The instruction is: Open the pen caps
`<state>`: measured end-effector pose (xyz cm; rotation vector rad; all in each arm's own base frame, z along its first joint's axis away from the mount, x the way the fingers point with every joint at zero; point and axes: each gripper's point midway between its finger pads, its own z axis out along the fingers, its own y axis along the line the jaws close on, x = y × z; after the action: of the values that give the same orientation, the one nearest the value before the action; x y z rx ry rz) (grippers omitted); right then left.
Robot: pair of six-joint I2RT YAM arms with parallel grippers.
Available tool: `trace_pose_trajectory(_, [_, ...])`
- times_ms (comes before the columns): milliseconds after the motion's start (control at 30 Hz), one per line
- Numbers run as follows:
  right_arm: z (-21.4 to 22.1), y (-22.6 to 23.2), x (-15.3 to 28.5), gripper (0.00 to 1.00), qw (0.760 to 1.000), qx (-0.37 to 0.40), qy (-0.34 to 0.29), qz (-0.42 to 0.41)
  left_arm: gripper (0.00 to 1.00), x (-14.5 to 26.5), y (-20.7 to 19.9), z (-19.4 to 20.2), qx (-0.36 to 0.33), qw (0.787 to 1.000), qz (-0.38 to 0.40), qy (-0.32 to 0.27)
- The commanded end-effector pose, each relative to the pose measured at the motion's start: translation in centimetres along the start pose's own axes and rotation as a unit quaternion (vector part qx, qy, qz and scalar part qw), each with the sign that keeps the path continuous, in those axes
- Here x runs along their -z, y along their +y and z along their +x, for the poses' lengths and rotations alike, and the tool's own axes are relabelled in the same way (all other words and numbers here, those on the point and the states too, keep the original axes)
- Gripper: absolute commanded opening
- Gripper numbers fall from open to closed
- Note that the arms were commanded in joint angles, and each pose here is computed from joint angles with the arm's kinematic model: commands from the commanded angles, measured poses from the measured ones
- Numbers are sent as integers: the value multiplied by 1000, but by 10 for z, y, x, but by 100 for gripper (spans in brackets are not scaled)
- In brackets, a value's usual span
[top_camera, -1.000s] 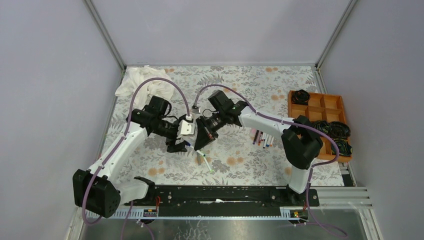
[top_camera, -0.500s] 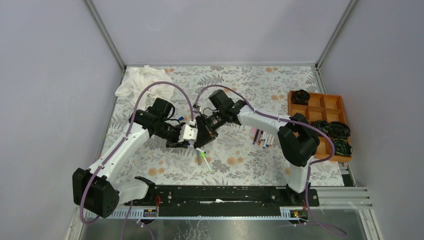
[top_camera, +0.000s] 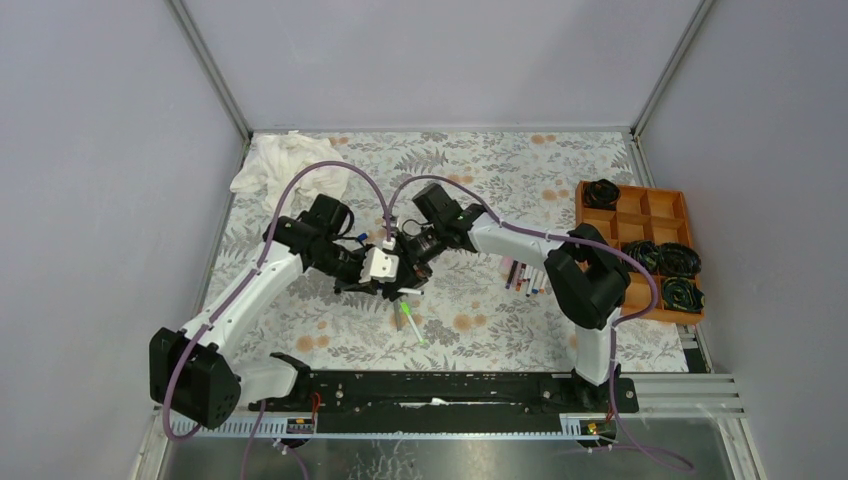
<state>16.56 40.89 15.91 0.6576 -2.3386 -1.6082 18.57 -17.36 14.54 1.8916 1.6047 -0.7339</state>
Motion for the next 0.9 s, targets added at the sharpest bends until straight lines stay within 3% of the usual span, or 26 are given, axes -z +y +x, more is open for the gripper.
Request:
trace_pose_trajectory(0, [8,1,-8,41,999,-12,28,-14,0,3,11,-6,-14,1000,-14,1])
trace_pose_trajectory(167, [2,-1,-10,21,1000,-14,22,-6,0,1,12,-2,-13,1000,-13,9])
trace_pose_trajectory(267, [3,1,-9,14,1000,-11,22,-9,0,1,13,3,-12,1000,-13,20])
trace_pose_trajectory(367, [8,3,-6,14,1000,-8,26,-11,0,0,12,10,-17,999,-15,34])
trace_pose_trajectory(467, [17,-2,-2,23,999,-6,32,-4,0,0,12,18,-16,999,-17,49])
trace_pose_trajectory(567, [22,-5,3,24,1000,-7,28,-1,0,0,12,19,-17,998,-18,51])
trace_pose_trajectory(633, [23,-7,5,20,1000,-10,26,1,0,0,11,18,-18,999,-16,49])
trace_pose_trajectory(733, [19,-7,4,7,1000,-11,17,4,0,-1,11,16,-15,999,-15,42])
trace_pose_trajectory(767, [17,-4,4,2,1000,-9,13,0,2,-1,11,14,-12,999,-15,38])
trace_pose_trajectory(867, [11,1,3,0,1000,-8,7,-10,41,-1,14,8,-2,999,-22,25])
